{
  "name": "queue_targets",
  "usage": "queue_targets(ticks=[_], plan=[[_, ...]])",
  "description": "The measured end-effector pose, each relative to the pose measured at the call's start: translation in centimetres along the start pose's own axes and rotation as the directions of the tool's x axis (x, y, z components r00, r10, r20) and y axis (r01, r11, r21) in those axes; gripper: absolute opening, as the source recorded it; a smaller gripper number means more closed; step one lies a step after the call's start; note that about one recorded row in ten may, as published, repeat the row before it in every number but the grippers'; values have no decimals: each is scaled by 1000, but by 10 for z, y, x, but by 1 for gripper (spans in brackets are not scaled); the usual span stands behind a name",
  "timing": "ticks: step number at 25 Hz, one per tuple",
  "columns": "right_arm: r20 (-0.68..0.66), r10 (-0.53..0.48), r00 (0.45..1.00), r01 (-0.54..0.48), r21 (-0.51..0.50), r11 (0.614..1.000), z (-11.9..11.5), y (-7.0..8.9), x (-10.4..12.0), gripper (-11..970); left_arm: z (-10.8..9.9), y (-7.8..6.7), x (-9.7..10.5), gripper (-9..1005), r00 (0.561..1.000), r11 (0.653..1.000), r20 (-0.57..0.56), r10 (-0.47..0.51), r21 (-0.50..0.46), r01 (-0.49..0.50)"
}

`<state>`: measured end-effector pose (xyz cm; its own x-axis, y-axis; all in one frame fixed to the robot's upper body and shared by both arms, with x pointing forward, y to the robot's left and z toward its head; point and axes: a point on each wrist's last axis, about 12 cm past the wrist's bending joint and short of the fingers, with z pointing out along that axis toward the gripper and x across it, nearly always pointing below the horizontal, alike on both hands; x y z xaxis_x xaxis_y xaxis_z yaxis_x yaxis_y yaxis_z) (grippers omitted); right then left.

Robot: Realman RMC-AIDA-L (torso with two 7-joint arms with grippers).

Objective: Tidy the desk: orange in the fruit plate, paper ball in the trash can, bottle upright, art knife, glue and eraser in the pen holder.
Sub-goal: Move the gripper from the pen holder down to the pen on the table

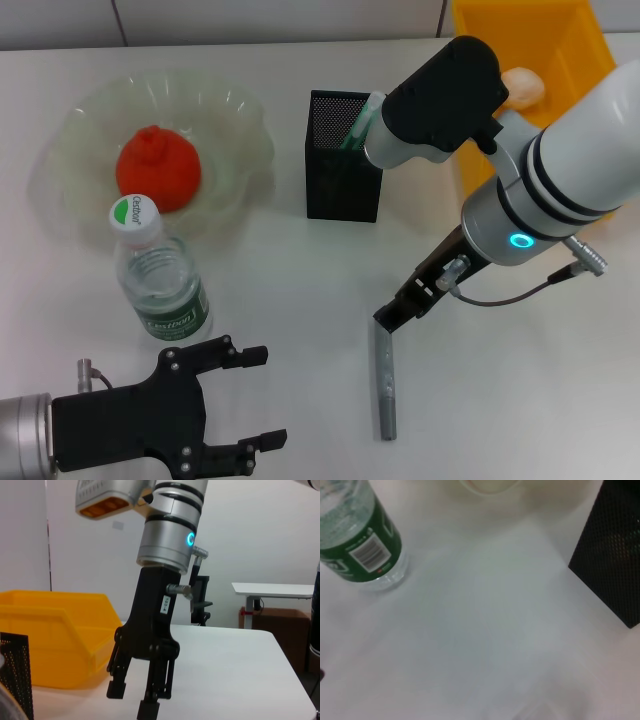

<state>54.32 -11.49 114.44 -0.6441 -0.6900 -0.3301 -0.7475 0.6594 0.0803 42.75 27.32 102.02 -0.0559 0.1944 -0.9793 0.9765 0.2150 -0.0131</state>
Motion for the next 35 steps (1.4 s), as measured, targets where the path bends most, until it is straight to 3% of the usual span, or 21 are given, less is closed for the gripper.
queue_targets(ticks=[20, 25, 35], plan=[[-26, -47, 999, 47, 4, 999, 17, 9, -3, 795, 1, 0, 0, 797, 1000, 1000, 0, 0, 4, 0], [-33, -35, 999, 35, 4, 999, 18, 8, -2, 631, 2, 1, -1, 797, 1000, 1000, 2, 3, 7, -3], [8, -5, 1000, 5, -47, 999, 15, 9, -5, 431, 2, 1, -2, 797, 1000, 1000, 5, 5, 10, -5]])
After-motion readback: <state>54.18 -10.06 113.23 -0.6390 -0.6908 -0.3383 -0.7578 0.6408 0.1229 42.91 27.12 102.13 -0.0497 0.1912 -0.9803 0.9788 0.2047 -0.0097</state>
